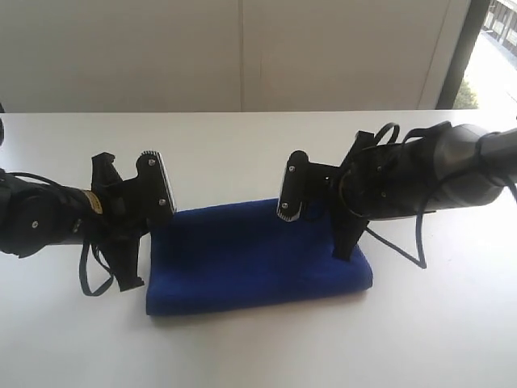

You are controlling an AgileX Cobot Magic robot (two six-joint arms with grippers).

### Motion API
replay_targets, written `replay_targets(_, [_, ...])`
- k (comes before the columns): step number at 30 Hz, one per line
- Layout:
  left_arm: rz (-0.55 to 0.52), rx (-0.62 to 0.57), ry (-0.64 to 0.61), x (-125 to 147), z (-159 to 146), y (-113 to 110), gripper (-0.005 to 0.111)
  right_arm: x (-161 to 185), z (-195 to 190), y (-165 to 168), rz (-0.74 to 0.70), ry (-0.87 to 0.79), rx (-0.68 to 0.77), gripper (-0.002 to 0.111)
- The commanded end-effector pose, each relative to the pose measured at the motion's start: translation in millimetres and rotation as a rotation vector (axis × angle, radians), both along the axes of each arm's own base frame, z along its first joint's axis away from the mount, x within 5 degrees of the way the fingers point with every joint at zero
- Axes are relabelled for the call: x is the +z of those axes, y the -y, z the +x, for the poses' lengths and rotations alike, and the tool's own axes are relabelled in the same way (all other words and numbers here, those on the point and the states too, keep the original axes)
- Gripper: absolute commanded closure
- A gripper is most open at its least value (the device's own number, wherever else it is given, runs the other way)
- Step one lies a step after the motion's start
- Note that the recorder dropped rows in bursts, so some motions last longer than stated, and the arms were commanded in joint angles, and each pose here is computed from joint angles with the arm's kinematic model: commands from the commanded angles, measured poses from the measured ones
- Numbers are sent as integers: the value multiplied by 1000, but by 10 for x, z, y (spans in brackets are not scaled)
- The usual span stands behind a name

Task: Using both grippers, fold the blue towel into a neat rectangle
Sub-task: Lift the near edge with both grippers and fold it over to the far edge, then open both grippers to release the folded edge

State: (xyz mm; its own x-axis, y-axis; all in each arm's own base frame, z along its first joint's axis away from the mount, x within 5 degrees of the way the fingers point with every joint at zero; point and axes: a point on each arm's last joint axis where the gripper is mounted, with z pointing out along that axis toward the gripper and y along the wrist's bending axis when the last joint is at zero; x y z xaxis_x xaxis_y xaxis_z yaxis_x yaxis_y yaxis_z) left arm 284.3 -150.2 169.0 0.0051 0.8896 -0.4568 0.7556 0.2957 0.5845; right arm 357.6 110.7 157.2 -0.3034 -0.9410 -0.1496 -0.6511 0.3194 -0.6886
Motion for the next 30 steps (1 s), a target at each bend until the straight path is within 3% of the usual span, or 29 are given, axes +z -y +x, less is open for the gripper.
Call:
replay_targets(1, [-8,14,11,-122,57,-21,107,-113,53,92,0,-23,-16,108])
replay_targets(9, [-22,13,35,-240,111,8,107,-258,110,126,-5,-55,-18,108])
replay_targets(14, [-13,13,17,-371,130,18,107,-374,193,94,62,-62,-66,108])
replay_targets(17, [-10,12,14,-396,133,20,98,-446,195,95,47,-76,-58,104])
replay_targets(19, [-8,12,10,-424,136,21,86,-471,196,95,41,-81,-53,93])
replay_targets(24, [-8,-3,50,-432,162,34,44,-458,197,118,17,-75,-65,50])
replay_targets(27, [-38,10,91,-396,189,43,33,-419,201,171,-40,-57,-86,36])
replay_targets(30, [-25,-5,121,-350,194,41,32,-325,199,205,-58,-32,-115,35])
